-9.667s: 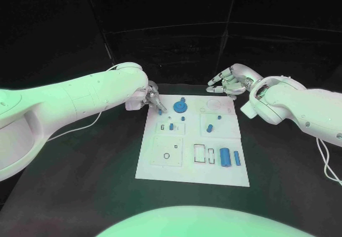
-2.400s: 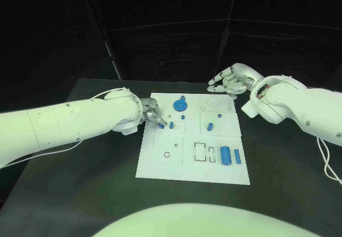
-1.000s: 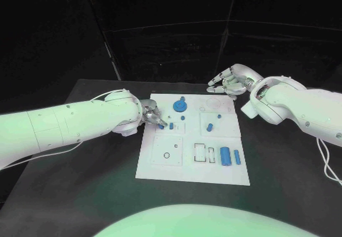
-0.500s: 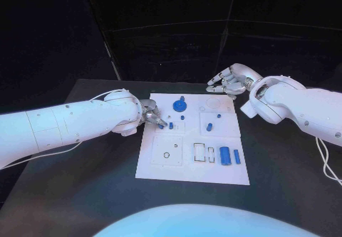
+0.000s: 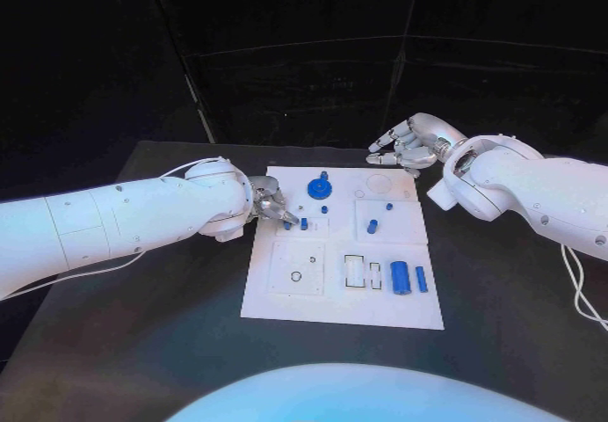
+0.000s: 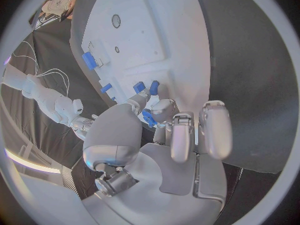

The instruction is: Assemble the parts on the task board

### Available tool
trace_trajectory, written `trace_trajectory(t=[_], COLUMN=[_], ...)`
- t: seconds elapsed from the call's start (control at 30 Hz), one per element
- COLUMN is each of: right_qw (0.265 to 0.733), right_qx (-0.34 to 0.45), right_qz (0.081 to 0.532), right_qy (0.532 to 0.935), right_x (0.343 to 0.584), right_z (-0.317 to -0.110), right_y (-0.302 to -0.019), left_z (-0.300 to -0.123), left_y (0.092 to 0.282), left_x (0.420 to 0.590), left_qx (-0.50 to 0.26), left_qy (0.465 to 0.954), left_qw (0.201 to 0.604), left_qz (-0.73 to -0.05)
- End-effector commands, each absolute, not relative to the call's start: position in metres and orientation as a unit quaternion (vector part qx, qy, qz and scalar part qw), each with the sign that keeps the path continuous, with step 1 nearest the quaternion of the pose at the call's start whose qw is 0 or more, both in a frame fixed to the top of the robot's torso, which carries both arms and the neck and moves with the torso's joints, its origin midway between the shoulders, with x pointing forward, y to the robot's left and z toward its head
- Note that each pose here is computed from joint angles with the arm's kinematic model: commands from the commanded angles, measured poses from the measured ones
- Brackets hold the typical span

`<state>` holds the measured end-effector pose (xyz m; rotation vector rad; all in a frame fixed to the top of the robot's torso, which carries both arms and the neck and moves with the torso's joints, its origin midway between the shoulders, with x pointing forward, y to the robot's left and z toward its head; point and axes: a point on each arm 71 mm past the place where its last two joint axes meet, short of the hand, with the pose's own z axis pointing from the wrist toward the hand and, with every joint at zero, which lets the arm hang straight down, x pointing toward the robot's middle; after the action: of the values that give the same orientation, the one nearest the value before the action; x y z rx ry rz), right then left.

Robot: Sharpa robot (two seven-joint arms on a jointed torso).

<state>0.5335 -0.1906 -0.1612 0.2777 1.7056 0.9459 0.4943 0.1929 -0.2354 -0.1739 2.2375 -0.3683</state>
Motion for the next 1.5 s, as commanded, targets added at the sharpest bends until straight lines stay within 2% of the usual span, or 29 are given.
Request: trace_trajectory(t=[0.03, 0.53, 0.83, 1.2, 1.4, 1.5], right_qw=[0.556, 0.555, 0.556, 0.556, 0.557, 0.557], right_qx=[0.116, 0.116, 0.116, 0.116, 0.116, 0.115], right_qz=[0.403, 0.403, 0.404, 0.403, 0.404, 0.404], right_qy=[0.718, 0.718, 0.717, 0.717, 0.717, 0.717], right_x=[0.534, 0.534, 0.534, 0.535, 0.535, 0.535], right_z=[-0.159, -0.159, -0.16, -0.16, -0.16, -0.16], right_y=[-0.19, -0.19, -0.19, -0.189, -0.189, -0.189], left_z=[-0.234, -0.231, -0.211, -0.193, -0.187, -0.186], left_y=[0.193, 0.195, 0.2, 0.2, 0.183, 0.169], left_x=[0.494, 0.494, 0.496, 0.506, 0.513, 0.513], left_qx=[-0.063, -0.064, -0.09, -0.153, -0.142, -0.089], left_qy=[0.895, 0.893, 0.873, 0.816, 0.775, 0.748], left_qw=[0.418, 0.421, 0.45, 0.495, 0.499, 0.519], left_qz=[-0.143, -0.142, -0.162, -0.256, -0.361, -0.404])
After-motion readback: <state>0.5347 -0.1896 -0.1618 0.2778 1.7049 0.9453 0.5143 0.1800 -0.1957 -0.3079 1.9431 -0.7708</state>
